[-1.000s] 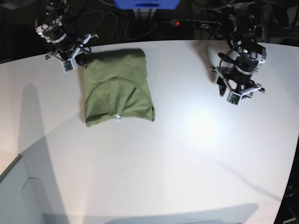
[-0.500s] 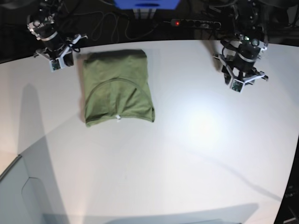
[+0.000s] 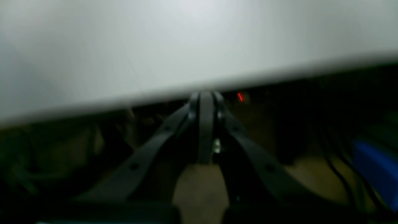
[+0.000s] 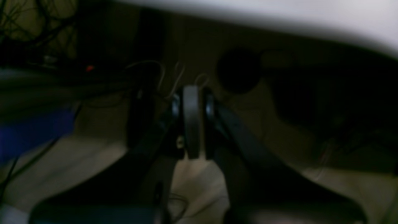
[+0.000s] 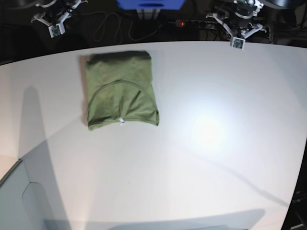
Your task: Fold the T-shirt properly
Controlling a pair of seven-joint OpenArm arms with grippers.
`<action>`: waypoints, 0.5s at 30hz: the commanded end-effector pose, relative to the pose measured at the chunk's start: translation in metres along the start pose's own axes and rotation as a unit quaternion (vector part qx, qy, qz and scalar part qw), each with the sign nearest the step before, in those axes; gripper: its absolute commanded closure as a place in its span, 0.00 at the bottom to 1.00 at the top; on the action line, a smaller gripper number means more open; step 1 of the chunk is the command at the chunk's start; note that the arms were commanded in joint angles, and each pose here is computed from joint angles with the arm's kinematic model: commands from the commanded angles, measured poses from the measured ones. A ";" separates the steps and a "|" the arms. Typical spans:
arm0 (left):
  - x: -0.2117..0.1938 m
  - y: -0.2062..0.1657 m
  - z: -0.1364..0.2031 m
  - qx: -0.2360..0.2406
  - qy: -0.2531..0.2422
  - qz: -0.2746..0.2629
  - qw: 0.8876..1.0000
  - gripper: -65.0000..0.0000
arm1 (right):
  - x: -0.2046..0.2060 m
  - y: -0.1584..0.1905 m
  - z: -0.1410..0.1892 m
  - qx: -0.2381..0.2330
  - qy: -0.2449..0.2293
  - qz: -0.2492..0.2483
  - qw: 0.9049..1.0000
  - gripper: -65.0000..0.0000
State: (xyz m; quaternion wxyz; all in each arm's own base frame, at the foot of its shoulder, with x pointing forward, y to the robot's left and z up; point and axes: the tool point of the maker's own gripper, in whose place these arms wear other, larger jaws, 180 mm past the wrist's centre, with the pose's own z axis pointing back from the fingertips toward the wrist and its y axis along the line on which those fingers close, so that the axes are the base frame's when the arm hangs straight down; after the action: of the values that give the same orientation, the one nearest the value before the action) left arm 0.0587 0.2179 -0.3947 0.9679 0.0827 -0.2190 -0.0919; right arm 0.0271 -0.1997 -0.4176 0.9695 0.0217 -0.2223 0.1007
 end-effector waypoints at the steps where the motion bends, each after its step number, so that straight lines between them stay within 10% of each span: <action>1: -0.001 0.000 0.006 0.000 -0.005 0.001 1.000 1.00 | -0.010 0.003 0.003 0.010 0.008 -0.002 1.000 1.00; 8: -0.063 -0.033 0.005 -0.061 0.061 0.074 0.994 1.00 | -0.093 0.019 -0.040 0.070 0.098 -0.090 0.989 1.00; 15: -0.130 -0.047 -0.041 -0.111 0.133 0.143 0.975 1.00 | -0.112 0.019 -0.091 0.104 0.088 -0.166 0.977 1.00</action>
State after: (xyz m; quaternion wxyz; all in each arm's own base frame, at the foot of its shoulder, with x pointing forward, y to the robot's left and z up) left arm -0.0450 0.2015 -0.4988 0.9947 -0.0505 -0.0817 0.0365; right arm -0.0287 -0.1922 -0.5515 0.9806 0.1476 -0.1224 -0.0416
